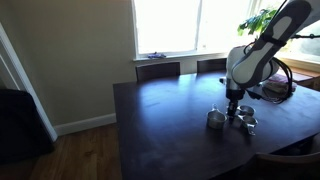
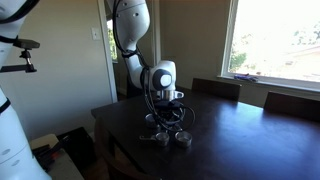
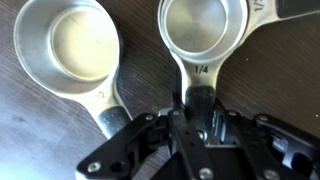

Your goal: Separate the cups

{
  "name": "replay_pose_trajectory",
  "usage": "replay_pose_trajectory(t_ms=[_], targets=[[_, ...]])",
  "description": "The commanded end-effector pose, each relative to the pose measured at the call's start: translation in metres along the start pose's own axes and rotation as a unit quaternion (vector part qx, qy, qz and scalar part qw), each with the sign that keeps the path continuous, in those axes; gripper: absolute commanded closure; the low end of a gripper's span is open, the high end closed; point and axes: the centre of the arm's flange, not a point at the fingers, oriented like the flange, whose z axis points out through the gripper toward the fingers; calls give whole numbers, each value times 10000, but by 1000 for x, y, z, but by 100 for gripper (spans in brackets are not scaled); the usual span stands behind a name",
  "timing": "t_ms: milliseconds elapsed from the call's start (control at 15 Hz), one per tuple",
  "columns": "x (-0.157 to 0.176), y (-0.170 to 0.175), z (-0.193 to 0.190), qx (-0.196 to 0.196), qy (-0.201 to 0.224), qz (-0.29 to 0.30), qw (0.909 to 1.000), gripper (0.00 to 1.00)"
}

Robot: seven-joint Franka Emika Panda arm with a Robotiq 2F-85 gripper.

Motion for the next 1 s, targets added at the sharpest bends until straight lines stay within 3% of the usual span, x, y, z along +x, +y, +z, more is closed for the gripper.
replay_pose_trajectory(t_ms=[0, 467, 933], targets=[[-2, -13, -13, -158, -174, -171, 9996, 87], [-5, -19, -34, -138, -293, -362, 9988, 87], [0, -13, -64, -181, -143, -296, 9993, 87]])
